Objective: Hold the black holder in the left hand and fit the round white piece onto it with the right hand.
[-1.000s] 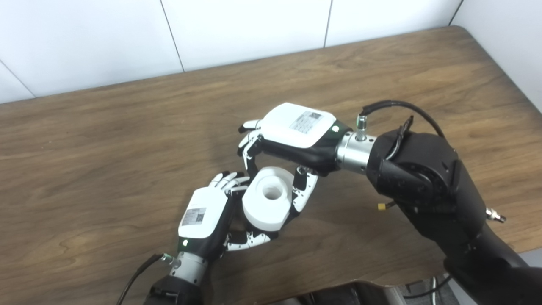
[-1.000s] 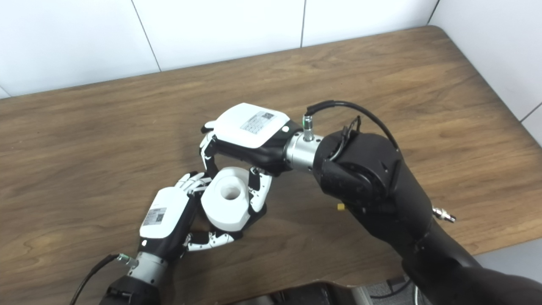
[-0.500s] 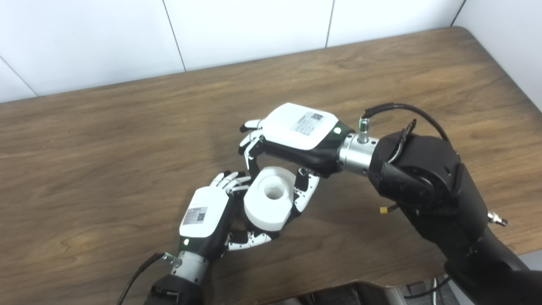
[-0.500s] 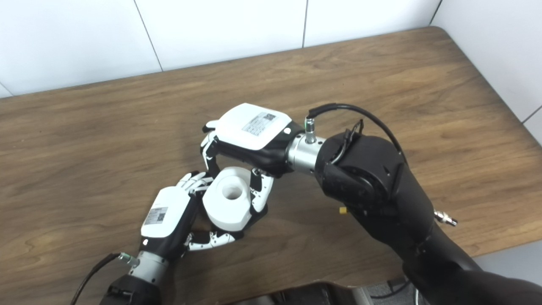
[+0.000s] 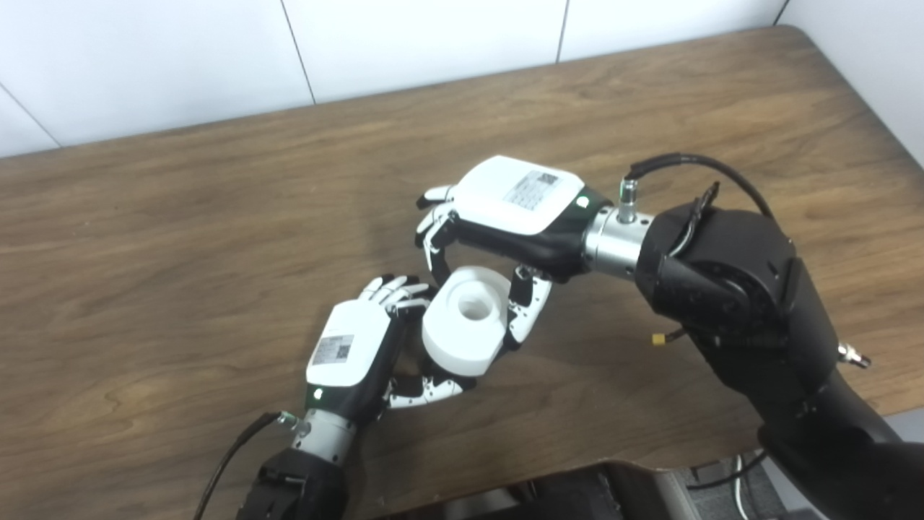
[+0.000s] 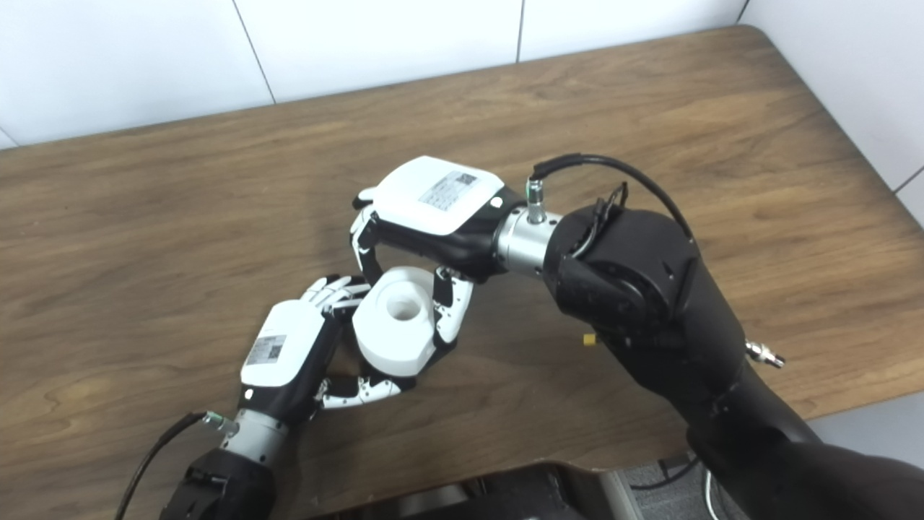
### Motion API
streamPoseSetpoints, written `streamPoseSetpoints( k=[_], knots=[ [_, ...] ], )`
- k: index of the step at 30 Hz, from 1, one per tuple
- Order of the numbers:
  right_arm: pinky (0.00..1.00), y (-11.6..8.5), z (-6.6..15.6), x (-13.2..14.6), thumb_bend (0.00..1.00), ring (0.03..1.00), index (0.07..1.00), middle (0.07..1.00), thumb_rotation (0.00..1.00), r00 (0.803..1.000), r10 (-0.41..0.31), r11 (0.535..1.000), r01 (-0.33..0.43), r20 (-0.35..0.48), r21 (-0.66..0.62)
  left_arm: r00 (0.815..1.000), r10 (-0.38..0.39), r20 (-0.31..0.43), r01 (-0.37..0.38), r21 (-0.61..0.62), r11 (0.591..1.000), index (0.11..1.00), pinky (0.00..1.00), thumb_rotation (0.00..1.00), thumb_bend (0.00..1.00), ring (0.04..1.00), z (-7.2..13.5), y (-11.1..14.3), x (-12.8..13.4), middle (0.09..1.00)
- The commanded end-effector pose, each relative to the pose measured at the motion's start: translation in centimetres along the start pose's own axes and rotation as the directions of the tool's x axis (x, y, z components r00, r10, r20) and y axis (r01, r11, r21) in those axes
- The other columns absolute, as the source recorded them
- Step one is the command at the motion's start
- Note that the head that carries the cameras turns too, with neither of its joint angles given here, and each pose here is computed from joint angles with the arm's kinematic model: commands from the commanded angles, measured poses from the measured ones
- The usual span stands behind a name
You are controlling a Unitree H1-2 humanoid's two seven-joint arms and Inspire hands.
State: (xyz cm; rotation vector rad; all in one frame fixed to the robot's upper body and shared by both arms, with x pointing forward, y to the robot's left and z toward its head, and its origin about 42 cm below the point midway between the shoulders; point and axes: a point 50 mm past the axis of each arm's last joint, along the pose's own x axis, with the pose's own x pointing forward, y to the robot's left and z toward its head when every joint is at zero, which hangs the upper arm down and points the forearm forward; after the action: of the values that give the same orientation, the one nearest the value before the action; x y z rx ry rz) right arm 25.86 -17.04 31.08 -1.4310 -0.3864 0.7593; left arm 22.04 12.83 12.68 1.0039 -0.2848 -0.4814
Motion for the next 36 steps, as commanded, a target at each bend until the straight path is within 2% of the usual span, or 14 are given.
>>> streamPoseSetpoints(
  k=[1, 18, 36],
  knots=[
    [0.83, -0.6, -0.1, -0.2, 0.52, 0.924, 0.482, 0.792, 0.13, 1.000, -0.009, 0.999, 0.010, 0.001, -0.039, 0.998, -0.063, -0.022, 0.063, 0.010, 0.998, 0.487, 0.91, 0.05, 0.52, 0.862, -0.4, -0.8, -0.2, 0.795],
    [0.83, -0.5, 0.0, -0.1, 0.52, 0.915, 0.483, 0.791, 0.13, 1.000, -0.012, 0.999, 0.012, 0.010, -0.041, 0.998, -0.066, -0.021, 0.066, 0.014, 0.998, 0.487, 0.91, 0.05, 0.52, 0.861, -0.4, -0.8, -0.2, 0.796],
    [0.84, -1.6, -0.2, -0.1, 0.52, 0.922, 0.484, 0.778, 0.13, 1.000, -0.028, 0.997, 0.028, -0.002, -0.072, 0.998, -0.067, -0.020, 0.067, 0.012, 0.998, 0.487, 0.92, 0.05, 0.52, 0.862, -0.5, -0.8, -0.2, 0.796]
  ],
)
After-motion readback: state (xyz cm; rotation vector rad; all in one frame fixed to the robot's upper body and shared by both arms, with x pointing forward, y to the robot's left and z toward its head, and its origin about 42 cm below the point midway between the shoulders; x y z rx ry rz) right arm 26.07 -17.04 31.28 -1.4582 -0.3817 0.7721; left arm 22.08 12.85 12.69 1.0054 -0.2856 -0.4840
